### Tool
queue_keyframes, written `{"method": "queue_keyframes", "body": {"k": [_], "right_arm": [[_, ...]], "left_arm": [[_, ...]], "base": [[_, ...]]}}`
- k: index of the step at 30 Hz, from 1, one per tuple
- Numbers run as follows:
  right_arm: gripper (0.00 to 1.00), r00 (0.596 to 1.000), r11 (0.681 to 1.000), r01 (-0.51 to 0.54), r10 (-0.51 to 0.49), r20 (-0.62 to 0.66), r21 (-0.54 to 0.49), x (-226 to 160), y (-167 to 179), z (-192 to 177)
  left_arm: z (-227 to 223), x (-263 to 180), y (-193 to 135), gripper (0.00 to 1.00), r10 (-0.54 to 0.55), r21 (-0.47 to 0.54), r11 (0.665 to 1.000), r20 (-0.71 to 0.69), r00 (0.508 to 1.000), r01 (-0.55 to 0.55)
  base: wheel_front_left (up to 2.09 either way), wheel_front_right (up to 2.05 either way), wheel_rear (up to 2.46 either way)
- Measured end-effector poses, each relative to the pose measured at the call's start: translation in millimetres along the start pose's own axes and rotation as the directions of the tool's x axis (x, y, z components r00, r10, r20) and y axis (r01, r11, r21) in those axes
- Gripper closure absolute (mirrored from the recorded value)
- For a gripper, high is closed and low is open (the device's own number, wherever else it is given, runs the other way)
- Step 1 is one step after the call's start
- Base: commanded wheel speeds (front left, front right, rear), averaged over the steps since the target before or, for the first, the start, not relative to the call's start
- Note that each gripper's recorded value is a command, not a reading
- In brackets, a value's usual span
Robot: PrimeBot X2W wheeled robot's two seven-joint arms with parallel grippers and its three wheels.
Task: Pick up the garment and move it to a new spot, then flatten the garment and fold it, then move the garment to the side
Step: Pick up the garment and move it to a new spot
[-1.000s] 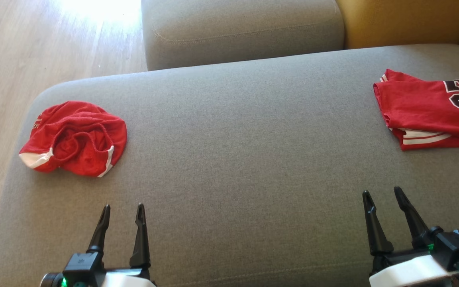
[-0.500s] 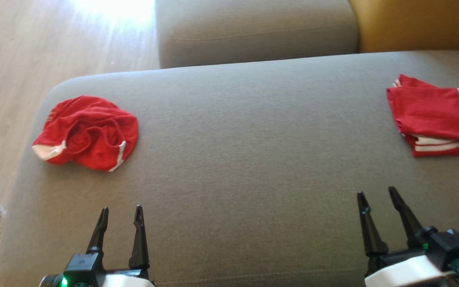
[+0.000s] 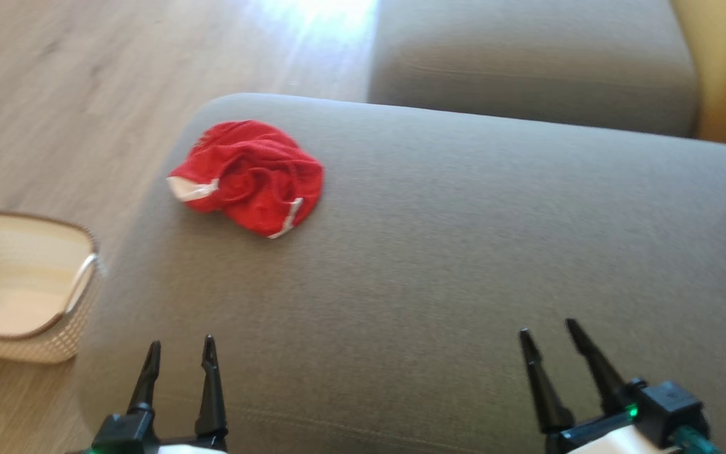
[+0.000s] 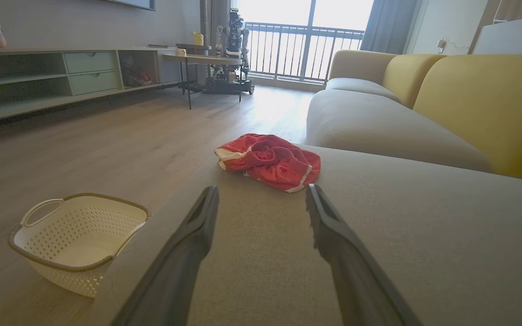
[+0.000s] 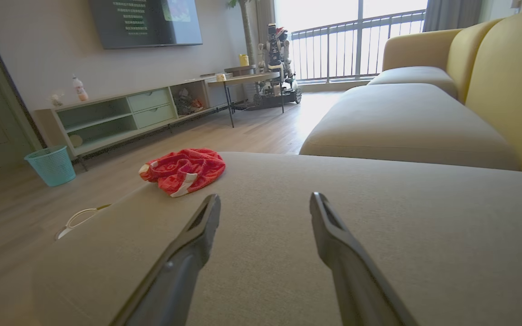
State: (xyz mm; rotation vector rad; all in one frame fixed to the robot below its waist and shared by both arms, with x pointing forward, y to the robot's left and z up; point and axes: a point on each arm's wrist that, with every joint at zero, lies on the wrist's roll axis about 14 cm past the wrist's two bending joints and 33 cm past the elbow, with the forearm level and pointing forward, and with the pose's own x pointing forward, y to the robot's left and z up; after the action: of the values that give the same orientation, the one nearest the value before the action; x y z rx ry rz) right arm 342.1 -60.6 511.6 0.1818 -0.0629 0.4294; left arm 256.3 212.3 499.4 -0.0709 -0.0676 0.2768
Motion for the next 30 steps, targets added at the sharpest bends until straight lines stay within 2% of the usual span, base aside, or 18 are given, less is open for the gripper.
{"method": "queue_keyframes", "body": {"k": [4,8,16,19,21,25,30], "right_arm": [[0.00,0.994,0.994,-0.106,0.107,-0.019,0.026,9.8,33.0,-6.6],[0.00,0.987,0.986,-0.161,0.162,-0.024,0.036,16.1,49.4,-7.9],[0.00,0.979,0.979,-0.200,0.201,-0.030,0.037,20.4,60.7,-9.5],[0.00,0.979,0.980,-0.194,0.196,-0.057,0.038,18.9,58.4,-17.9],[0.00,0.978,0.981,-0.190,0.192,-0.083,0.033,17.0,56.3,-26.2],[0.00,0.976,0.983,-0.180,0.182,-0.116,0.023,18.3,50.2,-37.7],[0.00,0.973,0.983,-0.182,0.180,-0.145,0.003,31.7,43.5,-51.9]], "left_arm": [[2.1,-13.6,22.7,0.00,0.077,0.001,0.997,0.009,0.997,-0.077],[5.7,-23.2,35.6,0.00,0.122,0.003,0.992,0.025,0.992,-0.123],[6.0,-36.0,55.9,0.00,0.189,0.004,0.982,0.027,0.982,-0.189],[10.6,-30.1,51.8,0.00,0.154,0.003,0.988,0.041,0.987,-0.154],[20.3,-18.9,48.3,0.00,0.117,0.018,0.993,0.072,0.991,-0.119],[80.8,36.1,52.1,0.00,0.053,0.047,0.997,0.250,0.967,-0.067],[85.9,107.6,58.3,0.00,0.016,0.067,0.997,0.225,0.974,-0.032]], "base": [[0.00,0.00,0.00],[0.00,0.00,0.00],[0.00,0.00,0.00],[0.00,0.00,0.00],[0.00,0.00,0.00],[0.00,0.00,0.00],[0.00,0.00,0.00]]}}
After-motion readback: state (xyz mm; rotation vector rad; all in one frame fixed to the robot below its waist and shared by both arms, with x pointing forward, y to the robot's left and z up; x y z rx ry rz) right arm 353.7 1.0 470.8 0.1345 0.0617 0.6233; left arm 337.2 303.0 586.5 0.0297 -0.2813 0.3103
